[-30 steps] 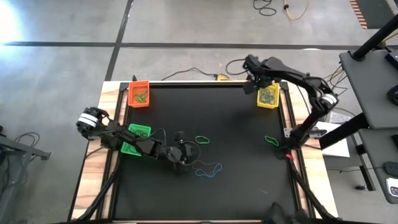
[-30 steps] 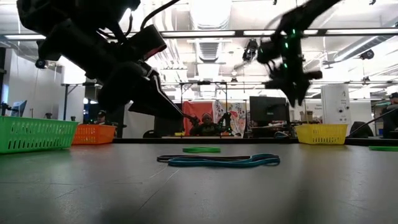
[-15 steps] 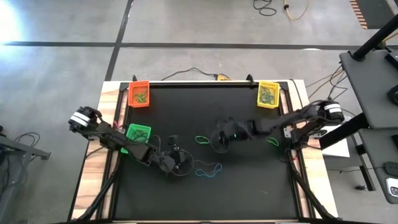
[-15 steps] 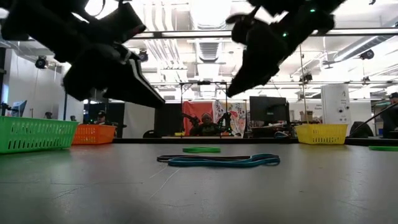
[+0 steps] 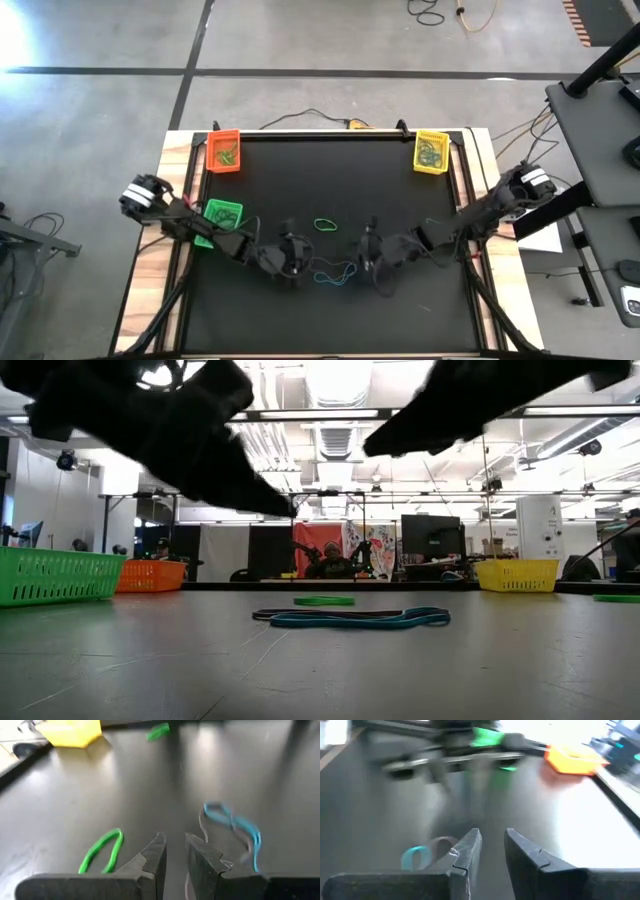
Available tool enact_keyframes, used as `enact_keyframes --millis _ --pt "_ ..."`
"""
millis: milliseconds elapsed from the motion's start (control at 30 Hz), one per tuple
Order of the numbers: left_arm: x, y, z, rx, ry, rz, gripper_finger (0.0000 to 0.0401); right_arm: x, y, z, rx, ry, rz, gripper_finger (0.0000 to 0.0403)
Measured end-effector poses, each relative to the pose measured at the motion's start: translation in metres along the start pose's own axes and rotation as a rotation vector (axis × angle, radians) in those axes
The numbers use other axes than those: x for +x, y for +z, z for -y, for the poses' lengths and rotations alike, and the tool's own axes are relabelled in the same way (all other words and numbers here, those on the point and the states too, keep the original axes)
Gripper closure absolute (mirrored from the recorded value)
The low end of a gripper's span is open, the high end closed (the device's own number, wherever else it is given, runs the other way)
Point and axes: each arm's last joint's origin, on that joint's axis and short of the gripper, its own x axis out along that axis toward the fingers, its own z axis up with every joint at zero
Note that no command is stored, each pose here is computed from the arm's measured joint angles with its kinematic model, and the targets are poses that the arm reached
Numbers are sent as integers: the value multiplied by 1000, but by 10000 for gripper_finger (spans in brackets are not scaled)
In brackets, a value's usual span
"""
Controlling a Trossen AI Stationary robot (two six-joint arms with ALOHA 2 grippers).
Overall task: Sort rubber bands into baskets
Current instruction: Put the left green rubber band into the orange bin
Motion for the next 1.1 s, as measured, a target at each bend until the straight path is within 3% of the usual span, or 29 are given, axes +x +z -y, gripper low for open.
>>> enact_keyframes --millis 133,300,500,700,833,933,1100 --pt "11 5 -16 -83 -52 -3 345 -12 -7 -22 -17 65 -4 321" --pt "28 5 -48 -172 -149 -49 338 -26 -26 -43 -15 42 -33 321" --pt "52 -13 -83 -234 -149 -138 280 -29 -44 -46 27 -15 -64 321" --pt "66 -25 -96 -236 -106 -135 181 -27 -52 -45 30 -26 -87 321" --pt "70 -26 -95 -153 -93 -102 126 -27 -51 -44 32 -63 -77 321" --pt "74 -32 -96 -130 -86 -120 105 -27 -51 -44 48 -70 -76 321" --pt "84 -47 -98 -108 -64 -135 110 -26 -51 -42 68 -75 -77 321"
